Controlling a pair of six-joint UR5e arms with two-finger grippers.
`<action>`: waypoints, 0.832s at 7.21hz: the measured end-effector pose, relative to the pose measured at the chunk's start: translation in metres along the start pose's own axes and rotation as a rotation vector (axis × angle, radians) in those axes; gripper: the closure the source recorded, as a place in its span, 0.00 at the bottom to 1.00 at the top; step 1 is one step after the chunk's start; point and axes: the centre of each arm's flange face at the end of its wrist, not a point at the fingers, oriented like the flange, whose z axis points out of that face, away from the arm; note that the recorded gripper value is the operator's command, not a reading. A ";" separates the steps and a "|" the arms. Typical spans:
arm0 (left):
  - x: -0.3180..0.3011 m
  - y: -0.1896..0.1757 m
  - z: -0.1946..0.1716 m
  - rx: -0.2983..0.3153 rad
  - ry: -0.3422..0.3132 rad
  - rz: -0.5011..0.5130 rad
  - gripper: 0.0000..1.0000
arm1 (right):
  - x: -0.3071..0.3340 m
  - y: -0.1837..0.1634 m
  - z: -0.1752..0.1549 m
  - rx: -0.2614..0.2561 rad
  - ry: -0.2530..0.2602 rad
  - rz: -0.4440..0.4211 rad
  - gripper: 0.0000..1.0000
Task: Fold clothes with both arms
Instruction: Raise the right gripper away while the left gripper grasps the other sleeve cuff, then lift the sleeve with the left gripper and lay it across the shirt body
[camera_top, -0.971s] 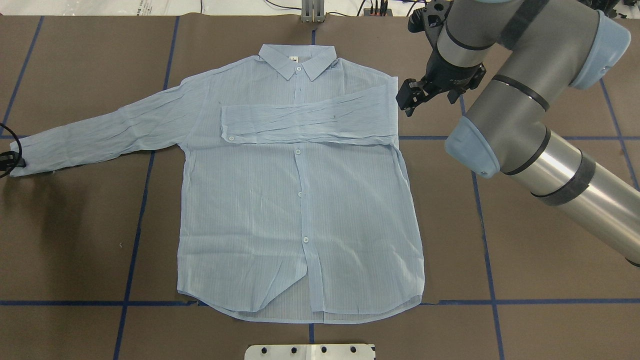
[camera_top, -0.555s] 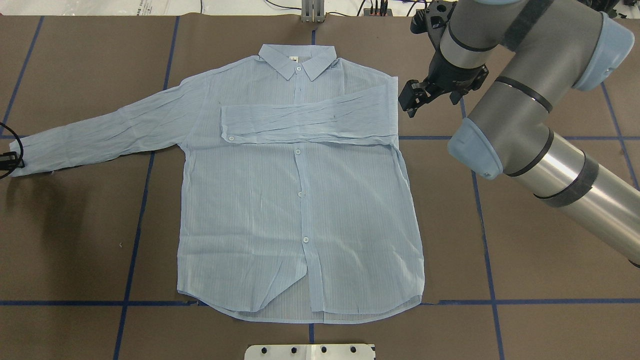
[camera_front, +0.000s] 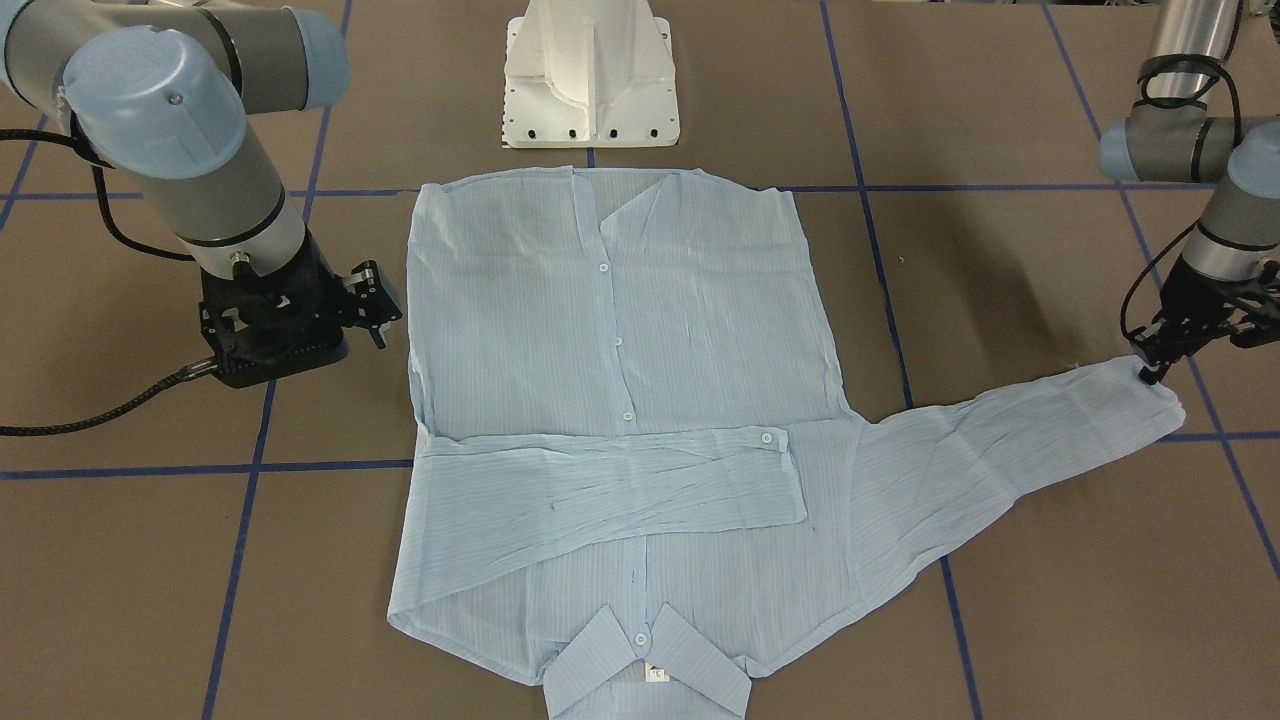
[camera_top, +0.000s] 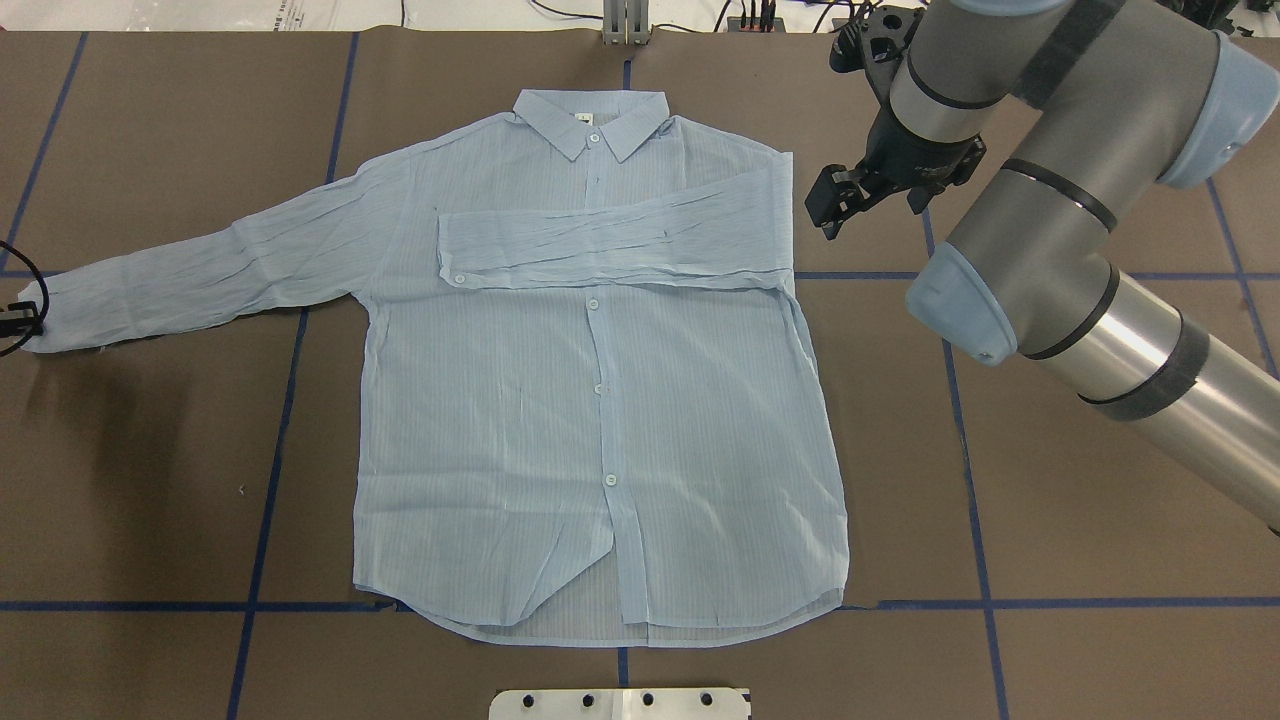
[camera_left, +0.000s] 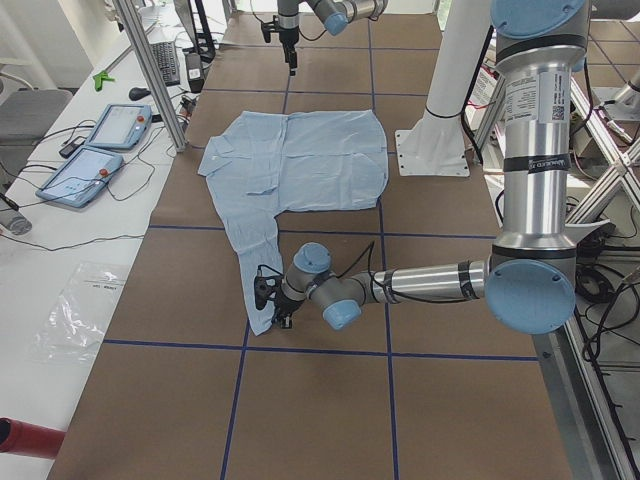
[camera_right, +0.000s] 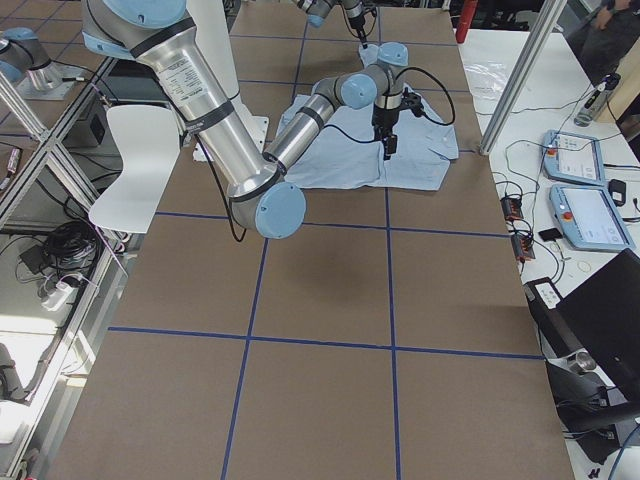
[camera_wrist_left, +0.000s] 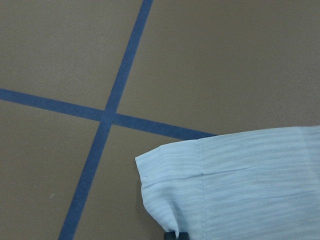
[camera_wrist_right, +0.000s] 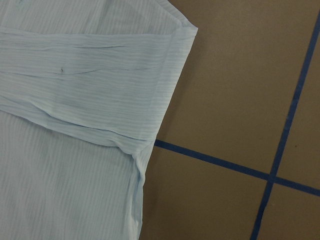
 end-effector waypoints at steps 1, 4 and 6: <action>0.017 -0.007 -0.015 0.004 0.002 0.015 1.00 | 0.007 0.006 0.002 -0.002 0.005 0.003 0.00; 0.121 -0.066 -0.103 0.008 -0.050 0.055 1.00 | 0.061 0.044 0.017 -0.029 0.043 0.037 0.00; 0.243 -0.124 -0.163 0.000 -0.071 0.043 1.00 | 0.092 0.065 0.023 -0.045 0.060 0.017 0.00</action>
